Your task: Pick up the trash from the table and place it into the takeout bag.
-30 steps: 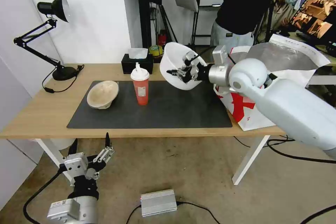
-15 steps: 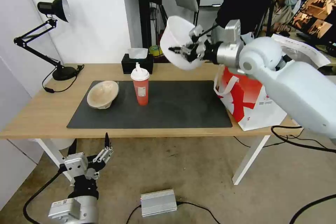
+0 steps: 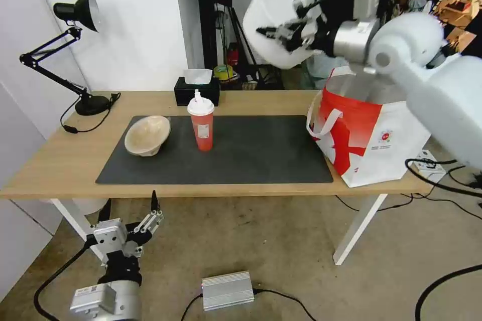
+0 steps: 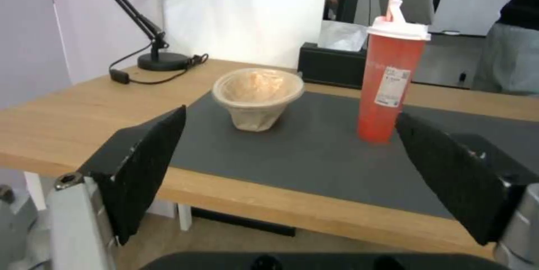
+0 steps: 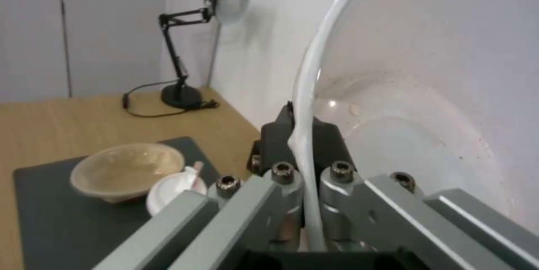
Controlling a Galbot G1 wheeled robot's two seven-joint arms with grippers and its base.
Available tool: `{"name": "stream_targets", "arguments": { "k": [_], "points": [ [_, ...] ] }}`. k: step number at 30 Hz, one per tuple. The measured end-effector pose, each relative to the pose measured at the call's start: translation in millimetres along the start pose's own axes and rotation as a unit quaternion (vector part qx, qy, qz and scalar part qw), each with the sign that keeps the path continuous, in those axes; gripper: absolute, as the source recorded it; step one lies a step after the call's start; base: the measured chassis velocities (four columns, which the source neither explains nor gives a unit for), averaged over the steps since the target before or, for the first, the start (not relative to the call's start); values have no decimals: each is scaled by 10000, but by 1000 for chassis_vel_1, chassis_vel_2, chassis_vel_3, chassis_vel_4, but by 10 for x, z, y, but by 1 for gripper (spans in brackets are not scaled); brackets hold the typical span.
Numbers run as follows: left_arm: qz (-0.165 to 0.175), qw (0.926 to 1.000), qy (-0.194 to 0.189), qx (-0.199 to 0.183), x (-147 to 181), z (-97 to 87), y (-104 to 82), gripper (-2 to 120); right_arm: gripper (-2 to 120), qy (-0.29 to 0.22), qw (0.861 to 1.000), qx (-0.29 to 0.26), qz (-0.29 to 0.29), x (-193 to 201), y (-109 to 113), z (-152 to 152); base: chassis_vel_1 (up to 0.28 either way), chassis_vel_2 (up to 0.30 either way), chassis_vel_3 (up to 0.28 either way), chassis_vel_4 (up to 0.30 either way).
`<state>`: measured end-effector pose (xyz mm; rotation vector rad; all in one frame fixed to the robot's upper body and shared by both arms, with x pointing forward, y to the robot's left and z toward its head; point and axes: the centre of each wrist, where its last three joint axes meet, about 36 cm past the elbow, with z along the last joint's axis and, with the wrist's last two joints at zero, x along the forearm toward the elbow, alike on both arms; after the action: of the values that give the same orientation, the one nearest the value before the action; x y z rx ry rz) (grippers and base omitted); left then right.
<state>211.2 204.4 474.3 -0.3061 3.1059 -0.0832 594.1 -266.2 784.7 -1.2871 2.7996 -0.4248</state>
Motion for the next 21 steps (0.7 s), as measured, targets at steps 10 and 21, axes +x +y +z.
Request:
{"name": "stream_targets", "arguments": {
  "k": [10, 21],
  "points": [
    [-44, 10000, -12, 47, -6, -38, 24, 100, 0, 55, 9991, -208, 365, 271, -272, 175, 0, 0, 0, 0],
    [-16, 10000, -4, 63, -1, -42, 13, 100, 0, 186, 9964, -433, 711, 680, -394, 530, 0, 0, 0, 0]
  ]
}}
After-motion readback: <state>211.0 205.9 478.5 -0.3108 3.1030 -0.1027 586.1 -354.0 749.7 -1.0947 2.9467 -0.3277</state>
